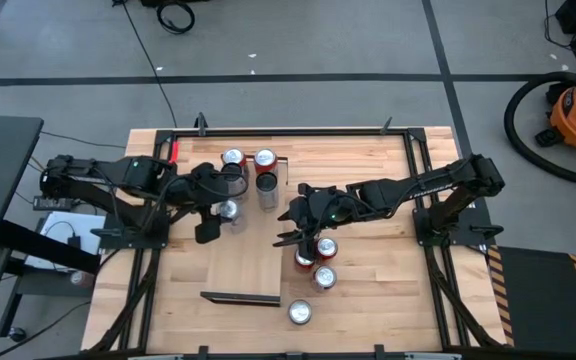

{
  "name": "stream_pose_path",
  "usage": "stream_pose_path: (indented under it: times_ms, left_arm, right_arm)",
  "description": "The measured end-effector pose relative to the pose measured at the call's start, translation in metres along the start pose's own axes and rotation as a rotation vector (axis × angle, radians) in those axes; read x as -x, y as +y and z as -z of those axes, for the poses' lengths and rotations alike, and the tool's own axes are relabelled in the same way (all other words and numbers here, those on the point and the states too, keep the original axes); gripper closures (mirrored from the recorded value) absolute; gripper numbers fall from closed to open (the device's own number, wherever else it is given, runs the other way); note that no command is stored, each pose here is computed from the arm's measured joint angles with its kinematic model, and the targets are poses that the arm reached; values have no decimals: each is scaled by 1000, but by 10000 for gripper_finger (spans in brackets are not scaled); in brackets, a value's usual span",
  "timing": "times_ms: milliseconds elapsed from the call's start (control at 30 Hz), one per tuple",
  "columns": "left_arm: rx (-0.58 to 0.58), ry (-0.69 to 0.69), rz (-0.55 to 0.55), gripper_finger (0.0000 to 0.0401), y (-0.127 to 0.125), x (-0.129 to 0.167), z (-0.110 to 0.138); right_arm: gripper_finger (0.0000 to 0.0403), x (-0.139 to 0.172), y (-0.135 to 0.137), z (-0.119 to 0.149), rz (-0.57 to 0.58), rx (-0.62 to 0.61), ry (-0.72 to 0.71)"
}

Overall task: Place canned beverage on shelf
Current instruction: Put the top red and silver soda can on the shelf

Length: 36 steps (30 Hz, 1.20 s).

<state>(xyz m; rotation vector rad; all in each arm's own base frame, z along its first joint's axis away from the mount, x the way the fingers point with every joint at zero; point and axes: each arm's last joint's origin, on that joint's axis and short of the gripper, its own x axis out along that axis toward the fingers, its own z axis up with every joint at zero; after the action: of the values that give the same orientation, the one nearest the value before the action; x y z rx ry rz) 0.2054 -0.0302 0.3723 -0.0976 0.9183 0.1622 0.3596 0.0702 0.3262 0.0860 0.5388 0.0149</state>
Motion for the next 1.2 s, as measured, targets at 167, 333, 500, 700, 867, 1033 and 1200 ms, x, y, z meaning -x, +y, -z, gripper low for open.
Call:
stream_pose_path:
  times_ms: [167,333,500,700,867,1033,1200]
  left_arm:
    - [5,1,-4,105,0,0,0]
    - [7,6,-6,78,0,0,0]
    - [17,18,-9,61,0,-1,1]
    - [-12,30,-14,61,1,-1,3]
    - [-44,24,-30,61,1,-1,2]
    - [-56,22,-31,61,1,-1,2]
    - [-54,16,-32,60,1,-1,2]
  right_arm:
    - [192,0,1,0,-31,2,6]
    - [192,0,1,0,-37,3,7]
    - [192,1,-1,3,-24,8,41]
    - [192,2,-2,2,-17,3,37]
    - [192,2,-5,2,-9,-2,36]
    - [192,1,-10,1,4,-25,35]
    - [192,1,-13,1,12,-31,34]
